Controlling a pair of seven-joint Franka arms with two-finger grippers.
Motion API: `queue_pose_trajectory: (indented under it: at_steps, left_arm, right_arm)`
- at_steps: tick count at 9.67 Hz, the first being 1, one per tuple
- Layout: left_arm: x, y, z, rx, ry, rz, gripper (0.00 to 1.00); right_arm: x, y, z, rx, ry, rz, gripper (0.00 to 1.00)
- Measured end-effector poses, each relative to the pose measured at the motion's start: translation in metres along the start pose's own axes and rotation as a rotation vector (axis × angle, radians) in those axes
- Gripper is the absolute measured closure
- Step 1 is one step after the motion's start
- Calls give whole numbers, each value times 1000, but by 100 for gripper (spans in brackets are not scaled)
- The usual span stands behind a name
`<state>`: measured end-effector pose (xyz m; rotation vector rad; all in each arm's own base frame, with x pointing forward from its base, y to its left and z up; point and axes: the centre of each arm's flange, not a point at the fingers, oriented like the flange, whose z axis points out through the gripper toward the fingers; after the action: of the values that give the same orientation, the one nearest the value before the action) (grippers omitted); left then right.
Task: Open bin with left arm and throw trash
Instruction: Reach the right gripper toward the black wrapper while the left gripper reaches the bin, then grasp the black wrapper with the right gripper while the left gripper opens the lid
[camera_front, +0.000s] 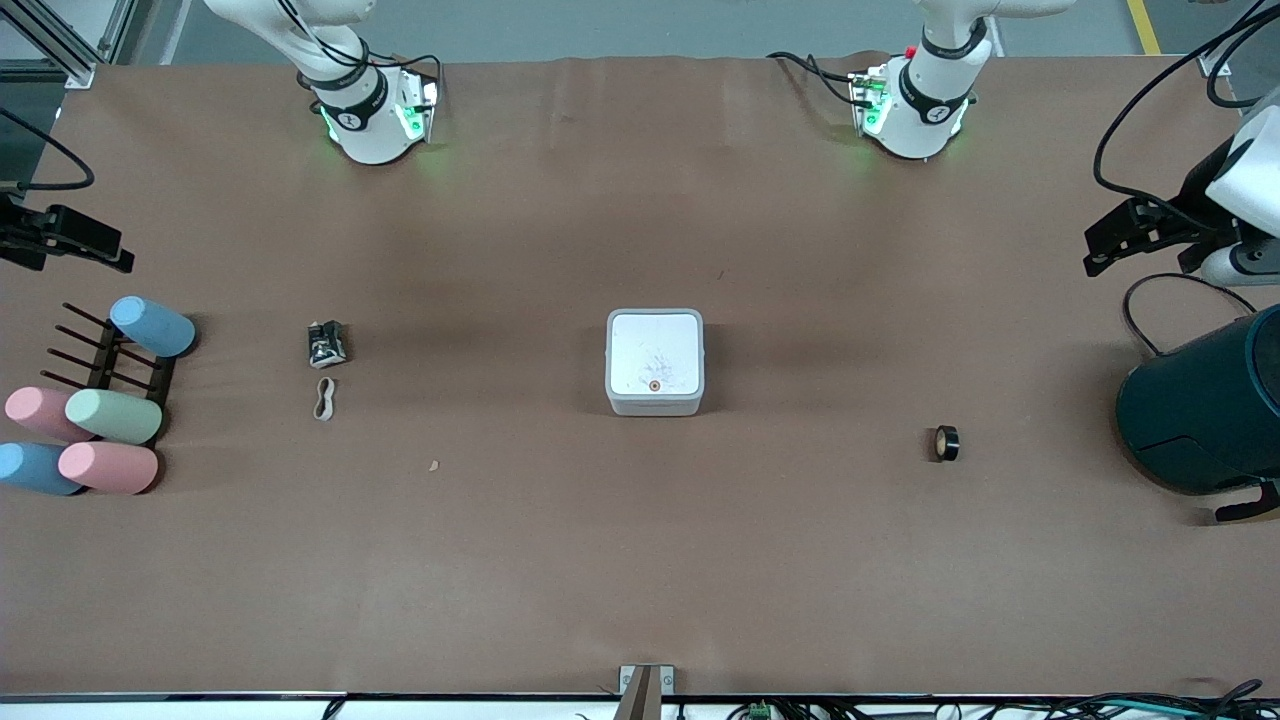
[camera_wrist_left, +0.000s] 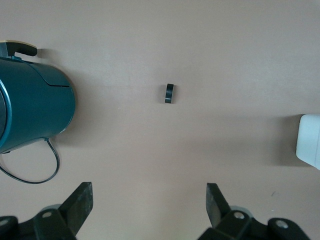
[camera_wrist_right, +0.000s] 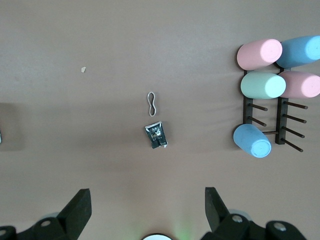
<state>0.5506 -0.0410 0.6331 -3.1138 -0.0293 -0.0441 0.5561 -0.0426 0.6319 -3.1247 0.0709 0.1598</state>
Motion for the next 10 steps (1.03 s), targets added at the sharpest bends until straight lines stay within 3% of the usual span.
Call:
queue_pose_trajectory:
  at_steps: [3,4,6,8,10]
  left_arm:
    - [3,8,3,-5,-2,42,0]
    - [4,21,8,-14,-15,76,0]
    - [0,100,36,-35,-81,182,3]
    - [-3,204,74,-108,-79,183,34]
    - [-10,309,133,-151,-61,264,62]
  right_arm:
    - [12,0,23,3,-22,1,0]
    - [26,-1,59,7,-20,-12,0]
    - [44,-11,183,4,-25,-90,0]
    - [24,-12,284,5,-56,-172,0]
    - [-3,-11,345,4,-67,-190,0]
